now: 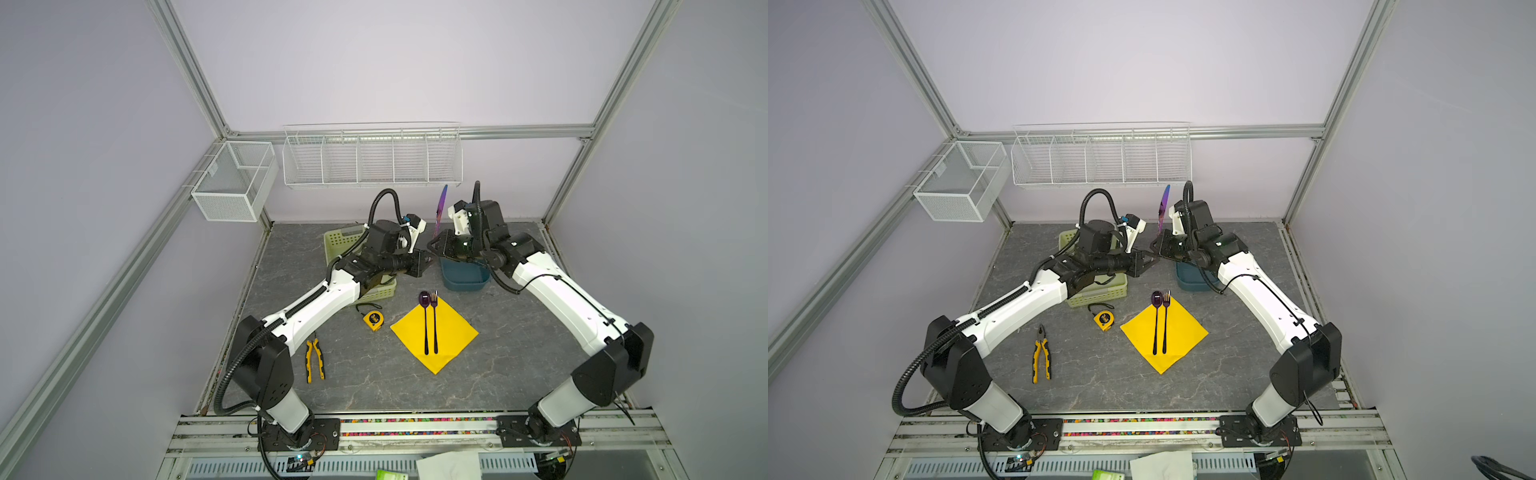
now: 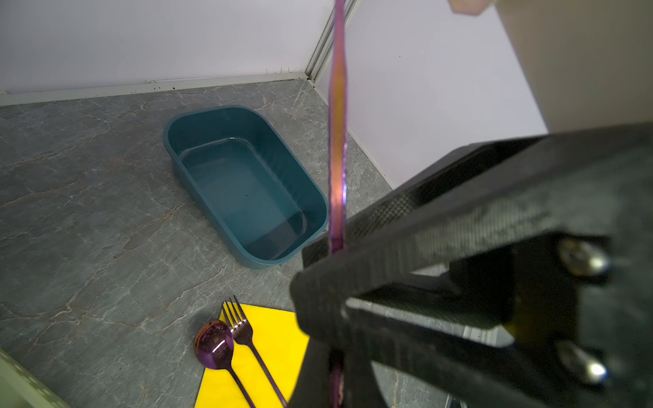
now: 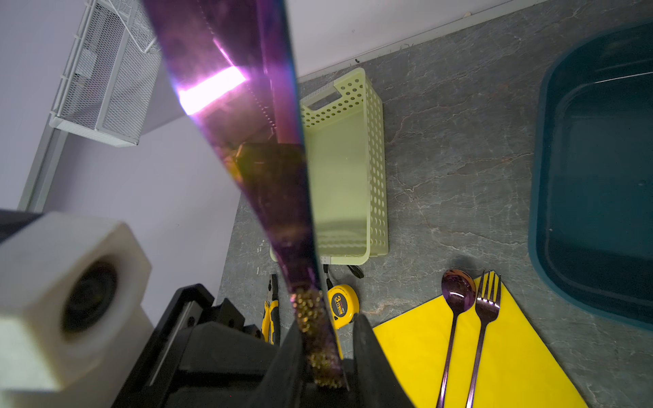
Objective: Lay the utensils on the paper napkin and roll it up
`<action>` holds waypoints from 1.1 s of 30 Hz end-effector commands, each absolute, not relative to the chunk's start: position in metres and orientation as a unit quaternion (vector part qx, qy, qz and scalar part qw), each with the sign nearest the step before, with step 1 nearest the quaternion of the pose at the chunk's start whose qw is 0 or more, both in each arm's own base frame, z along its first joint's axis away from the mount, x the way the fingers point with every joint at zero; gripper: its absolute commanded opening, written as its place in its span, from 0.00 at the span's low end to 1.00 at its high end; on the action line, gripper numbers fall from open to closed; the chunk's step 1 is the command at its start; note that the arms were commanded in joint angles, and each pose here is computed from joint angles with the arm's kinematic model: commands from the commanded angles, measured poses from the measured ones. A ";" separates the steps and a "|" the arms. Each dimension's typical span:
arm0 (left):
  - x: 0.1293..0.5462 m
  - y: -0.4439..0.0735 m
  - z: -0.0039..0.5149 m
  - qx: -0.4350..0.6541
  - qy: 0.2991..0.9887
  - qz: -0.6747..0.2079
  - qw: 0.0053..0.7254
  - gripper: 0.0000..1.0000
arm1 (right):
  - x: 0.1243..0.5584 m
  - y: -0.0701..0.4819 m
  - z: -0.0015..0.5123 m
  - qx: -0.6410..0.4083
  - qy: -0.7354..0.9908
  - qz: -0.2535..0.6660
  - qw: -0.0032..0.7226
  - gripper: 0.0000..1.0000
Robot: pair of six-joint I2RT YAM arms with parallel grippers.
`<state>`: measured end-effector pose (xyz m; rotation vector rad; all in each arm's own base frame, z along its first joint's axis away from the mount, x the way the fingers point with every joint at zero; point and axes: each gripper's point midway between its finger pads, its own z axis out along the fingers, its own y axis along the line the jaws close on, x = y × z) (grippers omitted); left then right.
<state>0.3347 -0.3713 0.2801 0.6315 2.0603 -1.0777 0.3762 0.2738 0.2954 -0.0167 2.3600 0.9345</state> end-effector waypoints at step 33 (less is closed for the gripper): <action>0.331 -0.366 0.303 0.243 0.786 -0.423 0.381 0.09 | 0.377 0.265 0.311 0.010 0.879 0.347 0.327 0.09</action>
